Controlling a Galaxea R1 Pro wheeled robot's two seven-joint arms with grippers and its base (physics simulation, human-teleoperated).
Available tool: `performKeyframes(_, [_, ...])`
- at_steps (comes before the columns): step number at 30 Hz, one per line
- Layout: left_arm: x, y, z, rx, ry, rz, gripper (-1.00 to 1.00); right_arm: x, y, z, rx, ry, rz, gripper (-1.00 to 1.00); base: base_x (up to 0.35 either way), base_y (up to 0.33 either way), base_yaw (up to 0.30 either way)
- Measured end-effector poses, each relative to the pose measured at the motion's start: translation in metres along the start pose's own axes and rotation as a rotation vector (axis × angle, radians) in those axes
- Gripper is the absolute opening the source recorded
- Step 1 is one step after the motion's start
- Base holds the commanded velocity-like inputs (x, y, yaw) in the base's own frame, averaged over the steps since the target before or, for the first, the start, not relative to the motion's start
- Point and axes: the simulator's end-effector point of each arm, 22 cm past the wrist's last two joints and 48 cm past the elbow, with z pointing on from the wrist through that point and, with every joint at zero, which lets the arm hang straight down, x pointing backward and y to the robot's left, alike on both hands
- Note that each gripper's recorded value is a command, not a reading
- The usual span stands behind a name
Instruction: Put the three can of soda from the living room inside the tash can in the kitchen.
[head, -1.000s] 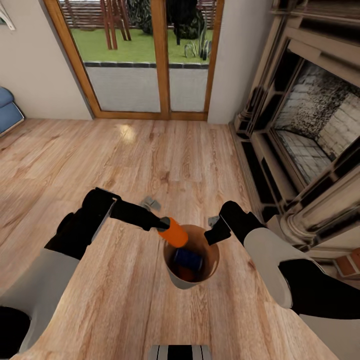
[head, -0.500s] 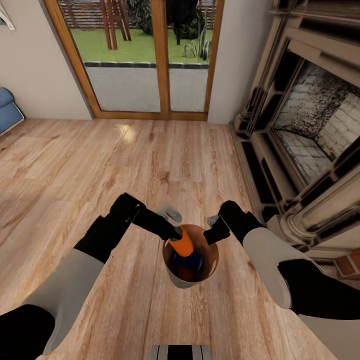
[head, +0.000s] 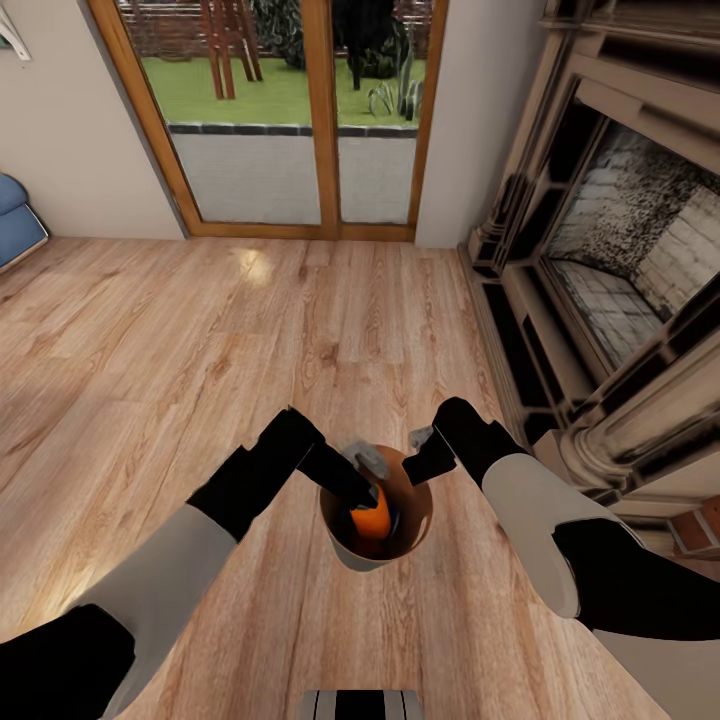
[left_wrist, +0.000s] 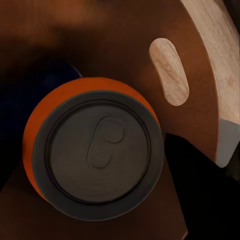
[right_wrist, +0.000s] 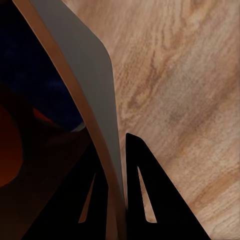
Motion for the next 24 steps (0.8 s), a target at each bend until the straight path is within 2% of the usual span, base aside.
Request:
performKeyframes(3, [0.005, -0.005, 0.006, -0.004, 0.029, 0.026, -1.00, -0.001, -0.001, -0.002, 0.005, 0.003, 0.005, -1.00, 0.000, 0.000, 0.000])
performKeyframes(5, [0.007, -0.005, 0.008, -0.006, 0.038, 0.028, -1.00, -0.001, -0.001, -0.003, 0.008, 0.001, 0.003, -1.00, 0.000, 0.000, 0.000])
performKeyframes(11, [0.021, 0.005, 0.016, -0.027, 0.075, 0.006, -1.00, -0.002, 0.000, -0.003, 0.005, -0.001, 0.005, -1.00, 0.000, 0.000, 0.000])
performKeyframes(16, [0.024, 0.010, 0.018, -0.041, 0.083, -0.003, -1.00, -0.002, 0.000, -0.003, 0.006, -0.002, 0.004, -1.00, 0.000, 0.000, 0.000])
performKeyframes(17, [0.025, 0.010, 0.018, -0.042, 0.083, -0.004, 1.00, -0.002, 0.000, -0.003, 0.005, -0.002, 0.004, -1.00, 0.000, 0.000, 0.000])
performKeyframes(24, [0.024, 0.011, 0.017, -0.044, 0.080, -0.004, 1.00, -0.002, -0.001, -0.003, 0.008, -0.001, 0.003, -1.00, 0.000, 0.000, 0.000])
